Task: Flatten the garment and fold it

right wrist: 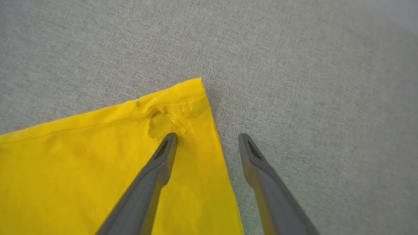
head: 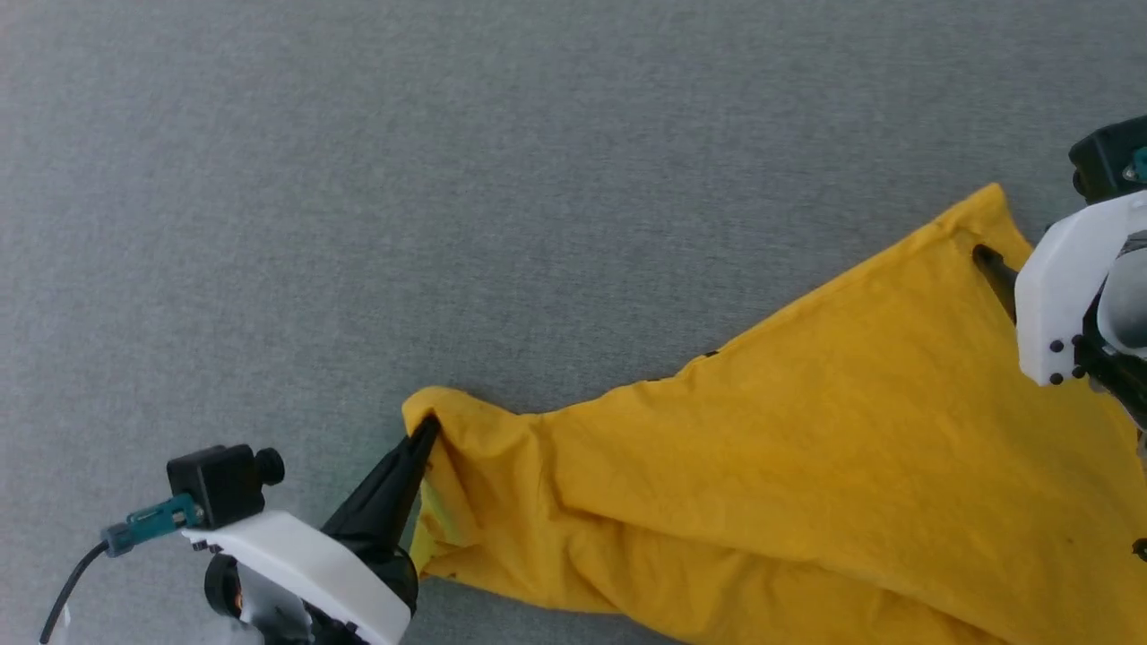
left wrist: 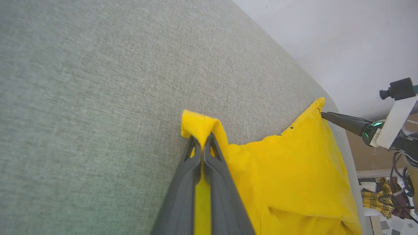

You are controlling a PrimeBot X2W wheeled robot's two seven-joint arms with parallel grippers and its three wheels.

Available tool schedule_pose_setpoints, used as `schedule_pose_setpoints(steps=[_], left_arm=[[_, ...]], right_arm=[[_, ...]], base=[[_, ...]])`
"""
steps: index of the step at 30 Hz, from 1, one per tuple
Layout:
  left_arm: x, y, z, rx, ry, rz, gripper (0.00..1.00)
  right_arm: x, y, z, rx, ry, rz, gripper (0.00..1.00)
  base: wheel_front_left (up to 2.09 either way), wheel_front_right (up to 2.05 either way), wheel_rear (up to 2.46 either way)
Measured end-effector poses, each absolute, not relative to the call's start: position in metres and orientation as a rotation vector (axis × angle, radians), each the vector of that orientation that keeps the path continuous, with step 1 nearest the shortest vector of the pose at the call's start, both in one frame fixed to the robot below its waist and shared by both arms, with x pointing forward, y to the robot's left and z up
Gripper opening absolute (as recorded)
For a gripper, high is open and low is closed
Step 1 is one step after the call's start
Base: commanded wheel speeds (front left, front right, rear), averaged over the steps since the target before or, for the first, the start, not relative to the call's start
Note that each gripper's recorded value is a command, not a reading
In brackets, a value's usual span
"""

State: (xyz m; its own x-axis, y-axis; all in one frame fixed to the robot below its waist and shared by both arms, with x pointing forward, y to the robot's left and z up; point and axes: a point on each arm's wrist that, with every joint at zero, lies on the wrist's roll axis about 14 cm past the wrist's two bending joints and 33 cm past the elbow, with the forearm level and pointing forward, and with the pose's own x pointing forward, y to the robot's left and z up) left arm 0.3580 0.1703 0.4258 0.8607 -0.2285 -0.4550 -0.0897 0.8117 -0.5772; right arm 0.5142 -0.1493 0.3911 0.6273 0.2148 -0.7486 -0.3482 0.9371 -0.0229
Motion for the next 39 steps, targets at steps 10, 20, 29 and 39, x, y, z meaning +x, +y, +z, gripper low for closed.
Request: schedule_pose_setpoints(steps=[10, 20, 29, 39], left_arm=[[0.353, 0.183, 0.416, -0.620, 0.556, -0.026, 0.00], [0.359, 0.189, 0.439, -0.586, 0.466, -0.031, 0.00], [0.403, 0.227, 0.536, -0.399, 0.095, 0.047, 0.00], [0.434, 0.208, 0.713, -0.192, -0.301, -0.103, 0.00]], right_arm=[[0.521, -0.129, 0.369, -0.177, 0.899, 0.387, 0.00], [0.516, -0.138, 0.412, -0.093, 0.684, 0.336, 0.00], [0.501, -0.153, 0.519, 0.019, 0.315, 0.250, 0.00], [0.470, -0.150, 0.661, 0.051, -0.018, 0.245, 0.00]], base=[[0.00, 0.00, 0.00], [0.00, 0.00, 0.00], [0.00, 0.00, 0.00], [0.00, 0.00, 0.00]])
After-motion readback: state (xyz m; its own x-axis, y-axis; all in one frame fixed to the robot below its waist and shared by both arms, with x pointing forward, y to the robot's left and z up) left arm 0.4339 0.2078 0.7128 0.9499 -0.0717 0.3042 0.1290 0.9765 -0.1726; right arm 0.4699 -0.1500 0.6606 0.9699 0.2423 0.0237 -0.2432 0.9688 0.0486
